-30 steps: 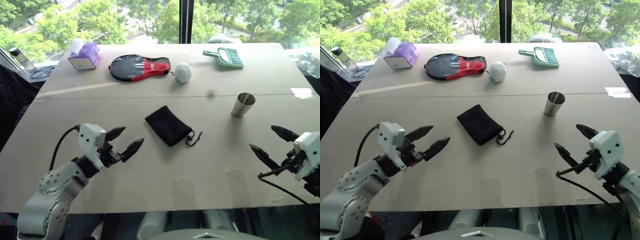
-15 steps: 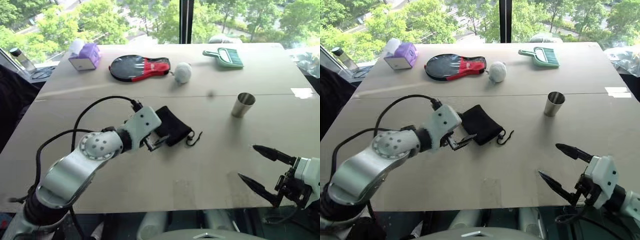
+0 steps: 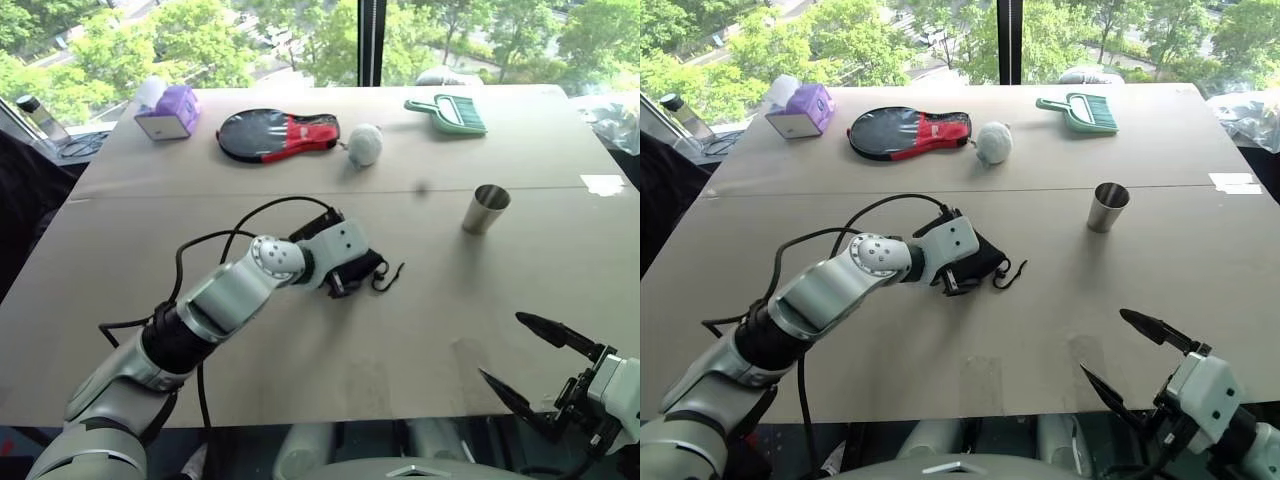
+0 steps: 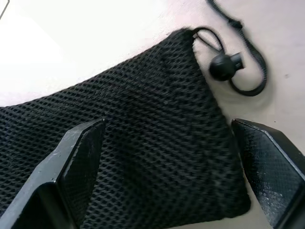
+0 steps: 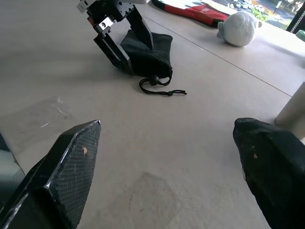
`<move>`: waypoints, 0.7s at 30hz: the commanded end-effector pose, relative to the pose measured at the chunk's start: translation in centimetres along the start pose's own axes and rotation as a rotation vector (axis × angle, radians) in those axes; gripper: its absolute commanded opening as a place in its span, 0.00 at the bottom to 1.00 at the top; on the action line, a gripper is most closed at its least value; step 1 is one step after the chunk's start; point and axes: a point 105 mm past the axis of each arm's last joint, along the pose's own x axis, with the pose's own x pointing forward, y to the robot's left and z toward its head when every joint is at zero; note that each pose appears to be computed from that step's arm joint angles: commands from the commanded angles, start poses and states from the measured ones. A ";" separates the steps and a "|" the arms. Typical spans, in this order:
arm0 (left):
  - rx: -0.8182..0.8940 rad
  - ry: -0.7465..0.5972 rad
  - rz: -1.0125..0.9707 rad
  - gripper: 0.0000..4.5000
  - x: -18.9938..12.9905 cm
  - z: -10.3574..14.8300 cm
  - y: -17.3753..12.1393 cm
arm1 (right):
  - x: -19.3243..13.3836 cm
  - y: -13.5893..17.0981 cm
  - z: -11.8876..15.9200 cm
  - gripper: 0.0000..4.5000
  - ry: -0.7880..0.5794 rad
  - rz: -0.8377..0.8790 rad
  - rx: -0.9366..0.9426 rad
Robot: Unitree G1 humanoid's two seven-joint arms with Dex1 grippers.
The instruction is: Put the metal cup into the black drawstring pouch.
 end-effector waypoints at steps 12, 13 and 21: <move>0.085 -0.022 -0.026 0.01 -2.2 -2.2 6.1 | 2.9 1.3 0.9 1.00 -0.078 0.003 -0.029; 0.092 -0.013 -0.023 0.01 -2.5 -2.5 6.7 | 3.1 1.3 0.8 1.00 -0.076 0.009 -0.029; -0.012 -0.064 -0.148 0.14 -3.5 -3.5 6.7 | 4.6 1.3 0.3 1.00 -0.022 0.044 -0.015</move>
